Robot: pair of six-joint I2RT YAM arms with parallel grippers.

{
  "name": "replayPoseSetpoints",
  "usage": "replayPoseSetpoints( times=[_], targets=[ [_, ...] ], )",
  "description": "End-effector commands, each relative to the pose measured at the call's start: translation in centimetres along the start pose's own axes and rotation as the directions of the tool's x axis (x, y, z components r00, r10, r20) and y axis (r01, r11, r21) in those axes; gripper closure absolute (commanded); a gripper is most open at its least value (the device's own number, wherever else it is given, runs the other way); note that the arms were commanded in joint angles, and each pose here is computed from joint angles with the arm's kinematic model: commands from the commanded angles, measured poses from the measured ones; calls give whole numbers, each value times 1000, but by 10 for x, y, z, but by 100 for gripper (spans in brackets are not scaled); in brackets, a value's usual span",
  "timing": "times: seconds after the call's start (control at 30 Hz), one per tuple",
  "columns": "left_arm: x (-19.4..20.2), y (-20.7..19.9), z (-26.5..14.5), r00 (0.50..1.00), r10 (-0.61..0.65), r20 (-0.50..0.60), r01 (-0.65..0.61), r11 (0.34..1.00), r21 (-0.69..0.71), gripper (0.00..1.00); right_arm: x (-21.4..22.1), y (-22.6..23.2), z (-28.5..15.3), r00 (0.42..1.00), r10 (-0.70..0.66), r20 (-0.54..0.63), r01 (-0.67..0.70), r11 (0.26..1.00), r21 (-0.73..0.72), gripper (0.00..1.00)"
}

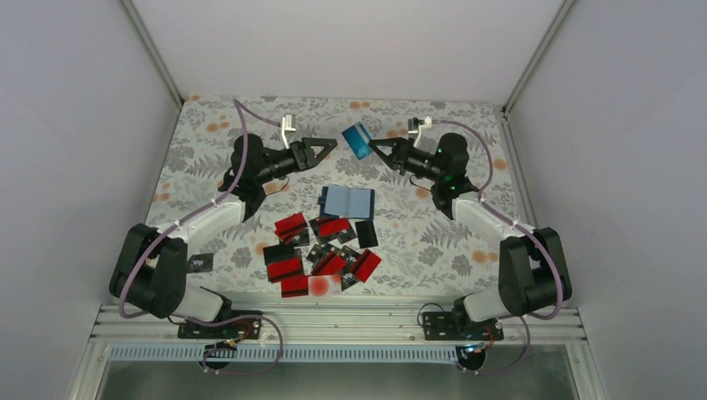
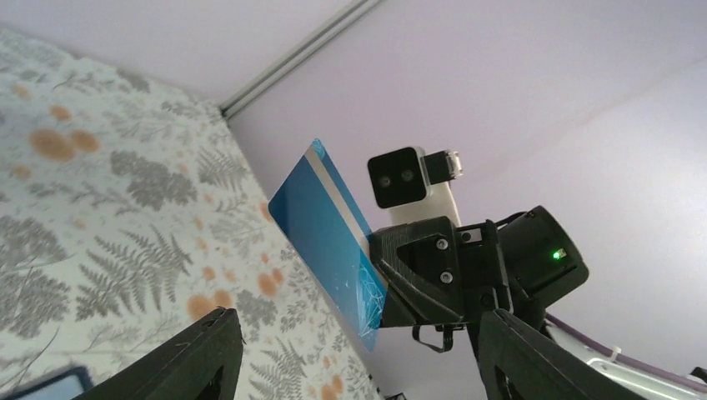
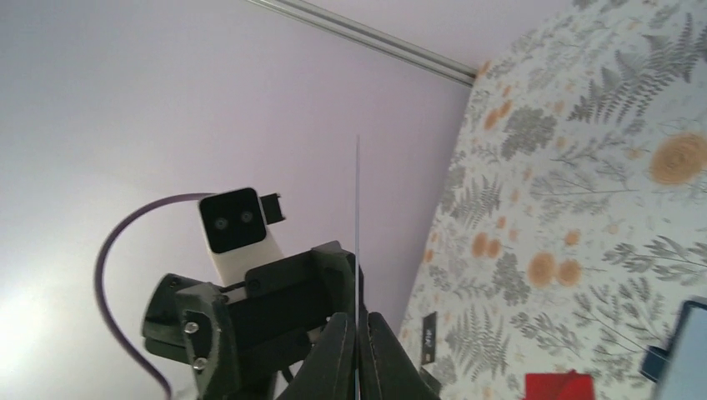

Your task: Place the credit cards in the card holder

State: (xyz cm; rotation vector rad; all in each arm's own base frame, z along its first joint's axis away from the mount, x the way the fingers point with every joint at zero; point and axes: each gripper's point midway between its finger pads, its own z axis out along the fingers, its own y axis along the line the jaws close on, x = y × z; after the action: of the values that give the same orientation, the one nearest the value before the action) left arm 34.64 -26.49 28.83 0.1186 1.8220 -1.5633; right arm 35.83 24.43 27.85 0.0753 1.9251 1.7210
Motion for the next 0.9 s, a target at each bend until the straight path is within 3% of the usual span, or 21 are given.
replayPoseSetpoints(
  times=[0.0,0.07,0.53,0.73,0.87],
  targets=[
    [-15,-27,2,998,43,52,-49,990,133,32,-9,42,-7,998,-37,43,42,991,-129,96],
    [-17,-27,5,998,26,62,-35,988,147,37,-9,48,-7,998,-43,41,48,987,-152,96],
    [-17,-40,34,999,3,50,-15,971,238,53,1,65,3,997,-79,0,78,974,-211,96],
    [-15,-42,39,999,-8,42,-3,969,245,69,1,66,5,997,-83,-1,81,973,-215,96],
    [-15,-41,39,999,-15,47,3,971,240,85,2,65,6,997,-82,-1,80,974,-213,96]
  ],
)
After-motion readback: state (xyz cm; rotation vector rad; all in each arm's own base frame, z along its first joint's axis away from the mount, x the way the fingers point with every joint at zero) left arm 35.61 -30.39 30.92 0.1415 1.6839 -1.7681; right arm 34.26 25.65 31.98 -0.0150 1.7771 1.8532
